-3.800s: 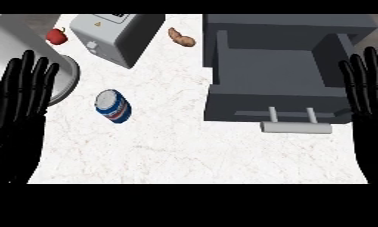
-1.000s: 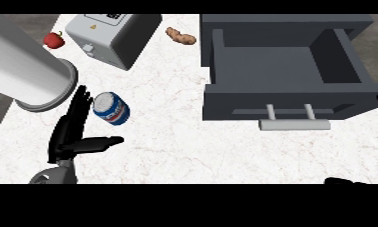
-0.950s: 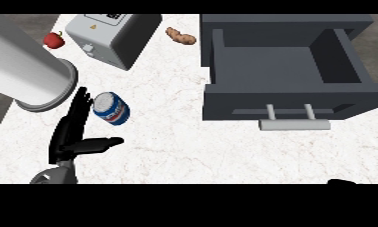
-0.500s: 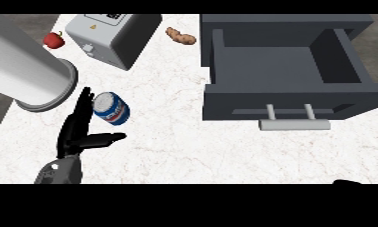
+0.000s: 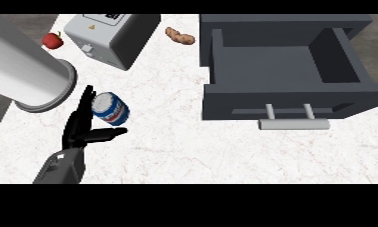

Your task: Pick up the can, place it into the drawer and close the drawer

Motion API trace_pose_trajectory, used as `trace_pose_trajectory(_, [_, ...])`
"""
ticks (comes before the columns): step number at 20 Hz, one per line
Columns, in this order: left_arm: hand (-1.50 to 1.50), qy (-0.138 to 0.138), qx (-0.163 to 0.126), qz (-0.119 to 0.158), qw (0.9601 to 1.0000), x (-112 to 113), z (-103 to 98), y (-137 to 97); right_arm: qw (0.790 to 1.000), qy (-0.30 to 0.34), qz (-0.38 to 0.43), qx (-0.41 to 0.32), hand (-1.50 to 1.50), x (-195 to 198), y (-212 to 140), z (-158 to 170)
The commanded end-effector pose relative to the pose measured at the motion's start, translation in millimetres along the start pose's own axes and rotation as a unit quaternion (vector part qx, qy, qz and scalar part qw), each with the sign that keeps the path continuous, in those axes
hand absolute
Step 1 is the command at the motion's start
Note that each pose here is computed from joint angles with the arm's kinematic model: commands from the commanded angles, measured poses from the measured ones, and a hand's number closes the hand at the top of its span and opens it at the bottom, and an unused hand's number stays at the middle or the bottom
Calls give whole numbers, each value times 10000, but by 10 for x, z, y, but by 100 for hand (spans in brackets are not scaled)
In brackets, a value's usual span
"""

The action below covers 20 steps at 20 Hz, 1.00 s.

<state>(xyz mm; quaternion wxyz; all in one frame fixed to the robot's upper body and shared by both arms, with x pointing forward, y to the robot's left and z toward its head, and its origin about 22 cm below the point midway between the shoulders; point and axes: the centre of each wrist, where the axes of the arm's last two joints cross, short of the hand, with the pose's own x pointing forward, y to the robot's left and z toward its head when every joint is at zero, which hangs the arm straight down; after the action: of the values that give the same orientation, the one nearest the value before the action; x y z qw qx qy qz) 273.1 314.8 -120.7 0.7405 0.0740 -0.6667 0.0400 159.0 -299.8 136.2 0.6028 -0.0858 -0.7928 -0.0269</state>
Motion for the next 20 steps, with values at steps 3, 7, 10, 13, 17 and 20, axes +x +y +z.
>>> trace_pose_trajectory(3, [-150, -78, -269, 59, 9996, -38, -108, 6, 9999, -79, 46, 49, -150, 5, -30, 24])
trace_pose_trajectory(7, [-150, -150, -683, 97, 9975, 108, -281, -87, 10000, -66, 45, 11, -150, -9, -39, -136])
trace_pose_trajectory(10, [-150, -92, -724, 18, 9973, 154, -337, -149, 10000, -55, 27, 5, -150, -67, -71, -228])
trace_pose_trajectory(13, [150, -148, -925, 323, 9951, -11, -215, -265, 9999, -144, -42, 34, -150, 125, 79, -56])
trace_pose_trajectory(17, [150, -209, -1164, 552, 9914, 202, -422, -316, 9997, -229, 53, -102, -150, 16, 108, -122])
trace_pose_trajectory(20, [150, -352, -1268, 578, 9896, 104, -343, -344, 9998, -192, 96, 17, -150, 74, 16, -139])
